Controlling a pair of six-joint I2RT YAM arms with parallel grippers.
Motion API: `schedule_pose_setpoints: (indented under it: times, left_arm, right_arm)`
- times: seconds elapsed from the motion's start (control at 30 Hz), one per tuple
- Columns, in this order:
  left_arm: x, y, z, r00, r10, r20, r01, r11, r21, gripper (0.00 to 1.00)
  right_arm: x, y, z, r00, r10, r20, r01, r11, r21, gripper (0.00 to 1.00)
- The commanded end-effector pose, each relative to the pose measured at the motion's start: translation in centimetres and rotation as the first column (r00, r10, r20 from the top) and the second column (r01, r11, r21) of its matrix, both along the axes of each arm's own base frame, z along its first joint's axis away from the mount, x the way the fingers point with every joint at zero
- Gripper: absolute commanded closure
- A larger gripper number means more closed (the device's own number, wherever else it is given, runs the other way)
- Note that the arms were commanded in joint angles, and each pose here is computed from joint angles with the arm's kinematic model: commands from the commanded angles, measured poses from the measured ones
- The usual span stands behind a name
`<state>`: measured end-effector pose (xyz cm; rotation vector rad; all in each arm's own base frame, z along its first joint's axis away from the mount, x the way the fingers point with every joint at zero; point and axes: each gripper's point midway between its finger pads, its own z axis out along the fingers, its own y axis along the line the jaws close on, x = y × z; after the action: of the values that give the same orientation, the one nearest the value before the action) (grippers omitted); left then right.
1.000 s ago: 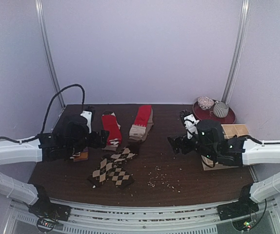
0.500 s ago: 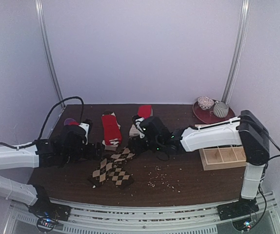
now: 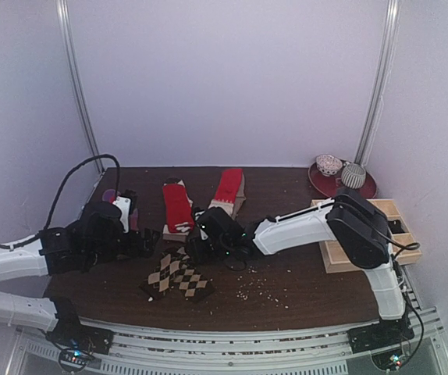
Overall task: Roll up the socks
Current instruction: Move the right arm with a pair of socks to the center of the board, then adjust the sock at the center of the board.
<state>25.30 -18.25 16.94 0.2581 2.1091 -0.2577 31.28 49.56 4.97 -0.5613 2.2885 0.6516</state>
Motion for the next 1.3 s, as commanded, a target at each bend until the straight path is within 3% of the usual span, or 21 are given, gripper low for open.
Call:
schedule_pose_setpoints:
  times: [0.0, 0.37, 0.63, 0.73, 0.8, 0.9, 1.03, 1.27]
  left_arm:
    - [-0.5, 0.0, -0.7, 0.999, -0.034, -0.018, 0.034, 0.999, 0.014, 0.02]
    - [-0.9, -1.4, -1.1, 0.993, -0.109, -0.053, 0.11, 0.994, 0.016, 0.02]
    - [-0.8, -2.7, -1.9, 0.983, -0.159, -0.094, 0.163, 0.986, 0.035, 0.02]
    - [-0.8, -2.8, -1.9, 0.982, -0.161, -0.097, 0.165, 0.986, 0.034, 0.02]
    - [-0.8, -2.7, -2.0, 0.983, -0.156, -0.096, 0.16, 0.987, 0.036, 0.02]
    - [-0.6, -2.4, -2.0, 0.987, -0.13, -0.092, 0.134, 0.99, 0.038, 0.02]
    - [-0.1, -1.8, -2.0, 0.993, -0.073, -0.095, 0.077, 0.996, 0.043, 0.02]
    - [0.2, -1.5, -2.0, 0.994, -0.031, -0.1, 0.034, 0.999, 0.029, 0.02]
  right_arm:
    - [1.7, -1.2, -1.7, 0.994, -0.111, -0.005, 0.111, 0.993, -0.045, 0.33]
    - [0.7, -14.0, -4.6, 0.913, -0.407, -0.019, 0.388, 0.883, -0.264, 0.3]
    - [2.5, -21.3, -4.5, 0.884, -0.466, 0.04, 0.45, 0.825, -0.34, 0.28]
    - [3.2, -20.1, -2.4, 0.928, -0.368, 0.055, 0.368, 0.885, -0.287, 0.27]
    - [2.8, -17.4, 0.8, 0.971, -0.231, 0.07, 0.24, 0.95, -0.199, 0.29]
    - [1.1, -13.9, 5.7, 0.99, -0.058, 0.132, 0.072, 0.992, -0.105, 0.29]
    - [-2.0, -10.5, 8.3, 0.982, 0.131, 0.138, -0.123, 0.99, -0.062, 0.29]
    - [-6.9, -5.0, 4.0, 0.956, 0.29, 0.034, -0.283, 0.95, -0.134, 0.36]
